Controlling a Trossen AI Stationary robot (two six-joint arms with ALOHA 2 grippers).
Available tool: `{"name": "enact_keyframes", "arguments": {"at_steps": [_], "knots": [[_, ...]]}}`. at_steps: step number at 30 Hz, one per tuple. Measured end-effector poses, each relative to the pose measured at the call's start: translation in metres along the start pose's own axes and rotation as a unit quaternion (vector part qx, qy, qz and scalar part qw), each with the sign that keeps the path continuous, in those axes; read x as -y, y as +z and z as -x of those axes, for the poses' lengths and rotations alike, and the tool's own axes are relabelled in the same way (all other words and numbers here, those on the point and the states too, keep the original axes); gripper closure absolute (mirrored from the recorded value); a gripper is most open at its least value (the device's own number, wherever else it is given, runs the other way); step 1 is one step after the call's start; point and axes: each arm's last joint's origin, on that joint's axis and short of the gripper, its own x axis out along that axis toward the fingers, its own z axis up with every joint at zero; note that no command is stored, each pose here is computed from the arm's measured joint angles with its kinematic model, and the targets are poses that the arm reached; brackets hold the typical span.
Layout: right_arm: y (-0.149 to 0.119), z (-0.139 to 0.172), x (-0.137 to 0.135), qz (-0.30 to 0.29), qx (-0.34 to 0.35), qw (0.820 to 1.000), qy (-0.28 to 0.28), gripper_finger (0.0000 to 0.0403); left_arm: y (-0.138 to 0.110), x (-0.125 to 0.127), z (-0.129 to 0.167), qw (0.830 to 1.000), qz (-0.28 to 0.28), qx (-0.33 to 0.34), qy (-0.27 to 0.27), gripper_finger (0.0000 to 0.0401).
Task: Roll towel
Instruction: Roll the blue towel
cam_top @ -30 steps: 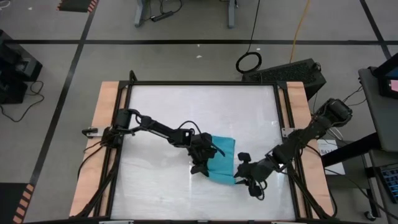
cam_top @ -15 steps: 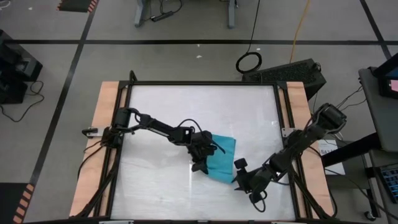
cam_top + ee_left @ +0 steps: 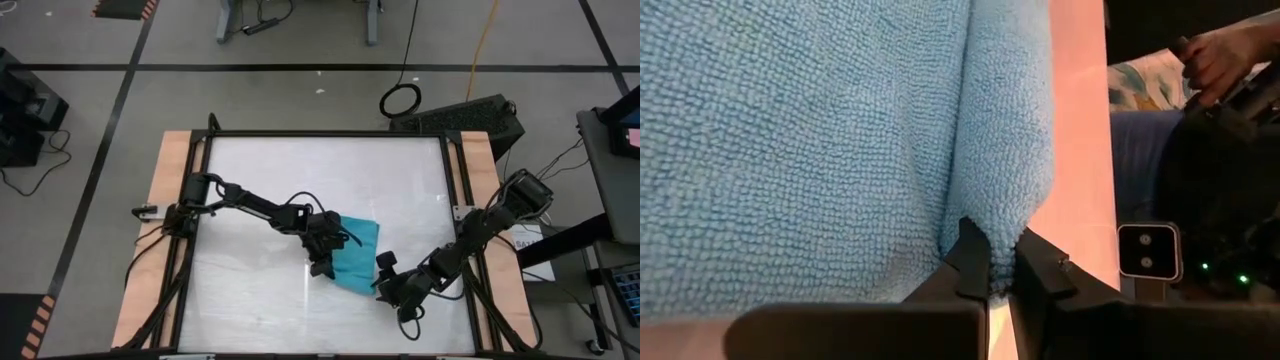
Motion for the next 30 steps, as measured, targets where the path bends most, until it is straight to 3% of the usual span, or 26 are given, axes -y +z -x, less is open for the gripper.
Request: {"name": "enact_keyframes", "arguments": {"at_steps": [9,24,27,30], "knots": [[-0.009,-0.021,-0.002,-0.029,-0.006,0.999,-0.032,0.0257,0.0,0.0,0.0,1.0,0.009,0.004,0.005,0.0385],[-0.008,-0.021,0.004,-0.09,-0.001,0.994,-0.063,0.026,-0.009,0.005,-0.007,0.999,0.016,-0.011,0.046,0.0364],[-0.009,-0.022,0.008,-0.121,-0.006,0.99,-0.069,0.0284,-0.01,0.006,-0.008,0.999,0.014,-0.012,0.047,0.0359],[-0.009,-0.022,0.009,-0.133,-0.007,0.989,-0.063,0.0343,-0.01,0.007,-0.008,0.999,0.009,-0.013,0.048,0.0358]]}}
